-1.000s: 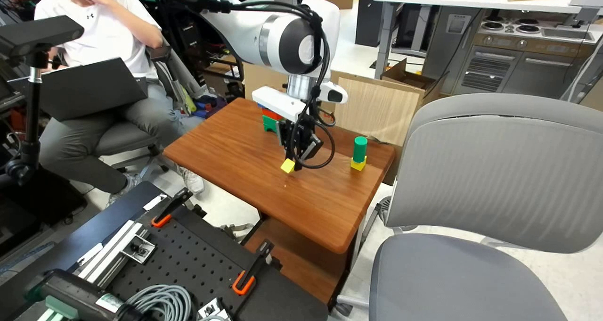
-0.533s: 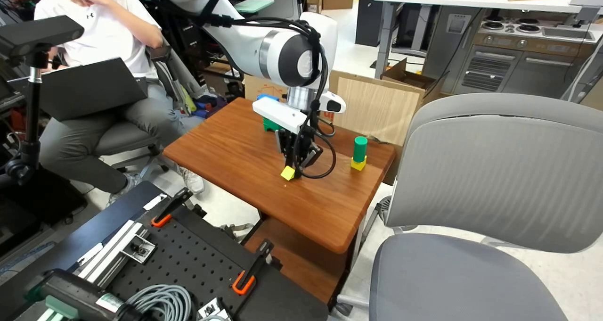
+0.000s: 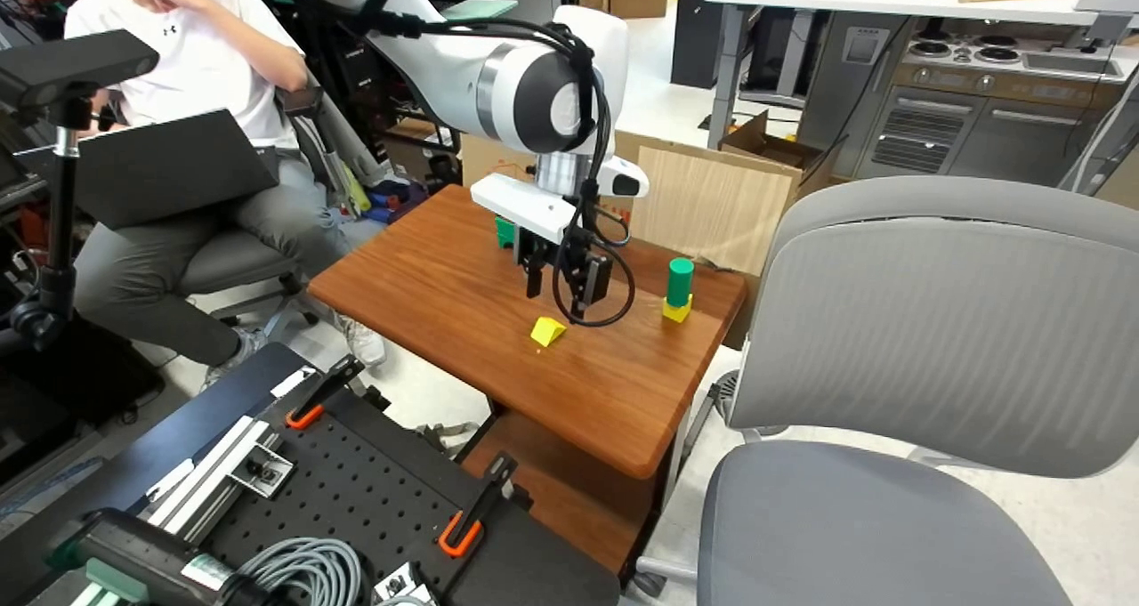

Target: Pick up and put the triangular block on the table

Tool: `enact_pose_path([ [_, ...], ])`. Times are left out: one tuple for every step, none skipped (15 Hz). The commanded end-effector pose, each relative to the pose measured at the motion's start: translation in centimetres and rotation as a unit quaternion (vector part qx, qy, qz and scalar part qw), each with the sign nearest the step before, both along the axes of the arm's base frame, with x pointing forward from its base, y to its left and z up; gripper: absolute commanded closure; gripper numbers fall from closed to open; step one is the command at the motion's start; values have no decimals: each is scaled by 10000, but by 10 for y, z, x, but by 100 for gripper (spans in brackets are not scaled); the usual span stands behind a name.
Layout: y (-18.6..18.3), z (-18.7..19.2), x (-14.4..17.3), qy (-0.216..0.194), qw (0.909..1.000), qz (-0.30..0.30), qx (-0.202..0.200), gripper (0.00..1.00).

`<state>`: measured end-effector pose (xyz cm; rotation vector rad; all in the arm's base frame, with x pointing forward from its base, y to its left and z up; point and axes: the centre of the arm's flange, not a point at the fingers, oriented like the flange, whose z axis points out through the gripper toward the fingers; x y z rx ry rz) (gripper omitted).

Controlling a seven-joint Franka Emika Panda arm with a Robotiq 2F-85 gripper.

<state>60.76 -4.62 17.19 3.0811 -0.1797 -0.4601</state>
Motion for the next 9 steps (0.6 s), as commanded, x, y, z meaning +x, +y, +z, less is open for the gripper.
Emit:
enact_pose_path([
  [13,83,-28,-645,9978,93,123,0],
  [17,103,-31,-847,9962,126,136,0],
  [21,124,-34,-978,9950,137,147,0],
  [25,141,-36,-1115,9935,150,160,0],
  [31,157,-39,-1230,9921,191,165,0],
  [37,172,-43,-1347,9904,249,171,0],
  [43,183,-46,-1463,9886,315,157,0],
  [48,192,-50,-1557,9869,403,119,0],
  [53,199,-54,-1600,9859,488,78,0],
])
